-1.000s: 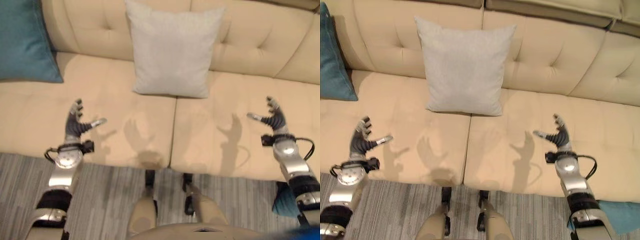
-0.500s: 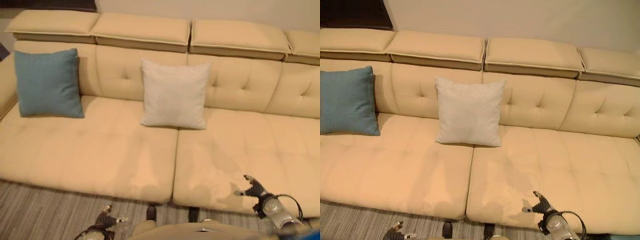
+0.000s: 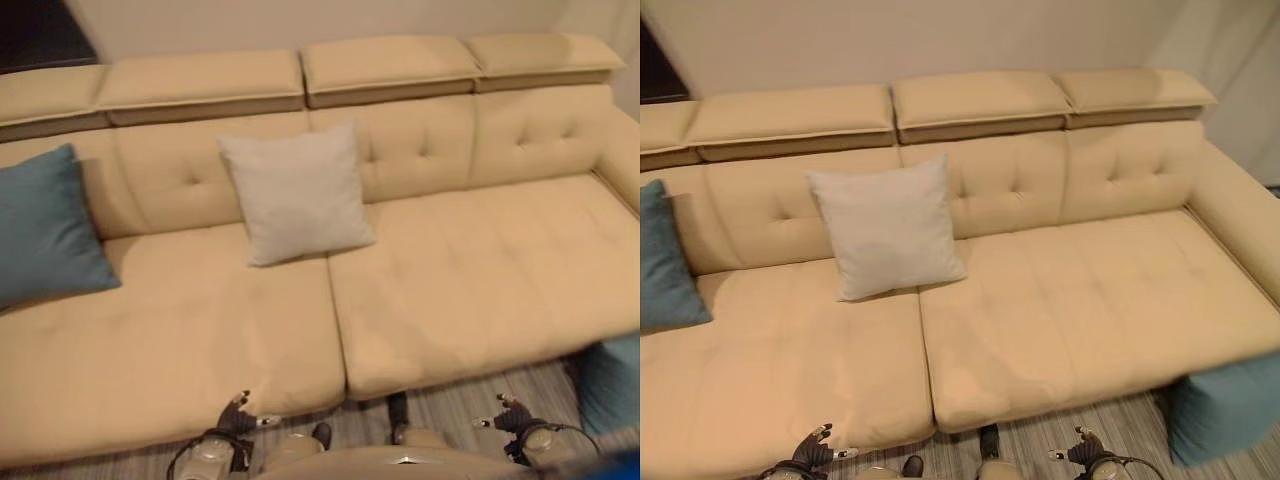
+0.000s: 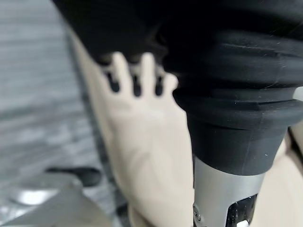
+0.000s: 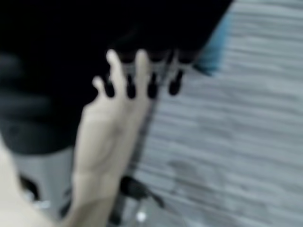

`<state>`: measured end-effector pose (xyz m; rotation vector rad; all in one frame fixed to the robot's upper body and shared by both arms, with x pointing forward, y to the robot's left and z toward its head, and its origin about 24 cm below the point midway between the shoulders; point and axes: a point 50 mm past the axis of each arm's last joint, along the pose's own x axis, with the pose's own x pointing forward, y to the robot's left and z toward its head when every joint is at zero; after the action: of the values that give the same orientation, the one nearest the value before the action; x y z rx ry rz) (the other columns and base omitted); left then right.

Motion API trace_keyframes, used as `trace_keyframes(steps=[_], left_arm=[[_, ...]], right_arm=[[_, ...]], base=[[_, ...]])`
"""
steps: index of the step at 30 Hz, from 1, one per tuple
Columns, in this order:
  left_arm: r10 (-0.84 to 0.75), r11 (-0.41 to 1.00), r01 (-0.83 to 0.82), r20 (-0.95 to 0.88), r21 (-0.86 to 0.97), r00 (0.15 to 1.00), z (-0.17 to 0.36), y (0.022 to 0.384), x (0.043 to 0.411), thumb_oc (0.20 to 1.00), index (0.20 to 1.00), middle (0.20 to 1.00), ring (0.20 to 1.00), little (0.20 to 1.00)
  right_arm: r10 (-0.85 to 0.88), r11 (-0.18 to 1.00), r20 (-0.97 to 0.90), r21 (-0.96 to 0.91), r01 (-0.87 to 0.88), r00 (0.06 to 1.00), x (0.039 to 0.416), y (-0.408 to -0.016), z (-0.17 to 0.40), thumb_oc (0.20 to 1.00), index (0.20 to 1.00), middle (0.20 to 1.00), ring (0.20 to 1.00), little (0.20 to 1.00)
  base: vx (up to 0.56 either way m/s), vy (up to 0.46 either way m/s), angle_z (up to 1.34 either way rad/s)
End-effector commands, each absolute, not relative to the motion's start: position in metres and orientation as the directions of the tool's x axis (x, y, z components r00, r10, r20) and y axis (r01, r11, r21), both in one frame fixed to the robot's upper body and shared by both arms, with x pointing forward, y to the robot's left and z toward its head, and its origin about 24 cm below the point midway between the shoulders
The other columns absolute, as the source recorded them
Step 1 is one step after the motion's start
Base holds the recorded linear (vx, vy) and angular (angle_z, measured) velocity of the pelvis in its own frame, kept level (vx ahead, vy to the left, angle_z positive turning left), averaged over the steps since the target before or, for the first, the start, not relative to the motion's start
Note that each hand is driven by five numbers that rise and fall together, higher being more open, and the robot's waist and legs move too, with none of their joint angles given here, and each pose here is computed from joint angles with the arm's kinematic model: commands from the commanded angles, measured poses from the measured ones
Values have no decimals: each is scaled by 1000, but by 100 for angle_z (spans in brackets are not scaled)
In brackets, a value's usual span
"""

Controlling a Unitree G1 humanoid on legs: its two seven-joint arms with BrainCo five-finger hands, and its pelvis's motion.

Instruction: Pick up all the scattered cushions and arrange them neatly on the sofa.

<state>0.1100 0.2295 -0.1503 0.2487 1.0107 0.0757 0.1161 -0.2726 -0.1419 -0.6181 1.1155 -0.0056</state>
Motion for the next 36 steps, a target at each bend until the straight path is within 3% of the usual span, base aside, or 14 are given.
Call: trace_keyframes(steps=[1,10,17,28,36], left_arm=[[235,958,3,-794,286,561,-142,248,120,1000,1000,1000,1000,1000],[255,947,41,-827,317,500,-147,254,110,1000,1000,1000,1000,1000],[223,955,41,-800,294,558,-143,238,130,1000,1000,1000,1000,1000],[187,957,94,-828,276,528,-151,218,128,1000,1000,1000,1000,1000],[267,937,54,-810,344,522,-144,244,131,1000,1000,1000,1000,1000]], right_arm=[[-312,809,-778,-519,-277,546,150,-274,-129,1000,1000,1000,1000,1000],[-327,827,-773,-512,-231,543,148,-271,-131,1000,1000,1000,1000,1000],[-355,836,-752,-521,-171,556,152,-273,-128,1000,1000,1000,1000,1000],[-376,837,-773,-519,-170,511,147,-275,-132,1000,1000,1000,1000,1000],[-315,838,-762,-503,-210,566,161,-255,-131,1000,1000,1000,1000,1000]], base=[[-361,83,-156],[-198,-40,-116],[-51,-196,-59],[-43,65,-78],[-83,72,-134]])
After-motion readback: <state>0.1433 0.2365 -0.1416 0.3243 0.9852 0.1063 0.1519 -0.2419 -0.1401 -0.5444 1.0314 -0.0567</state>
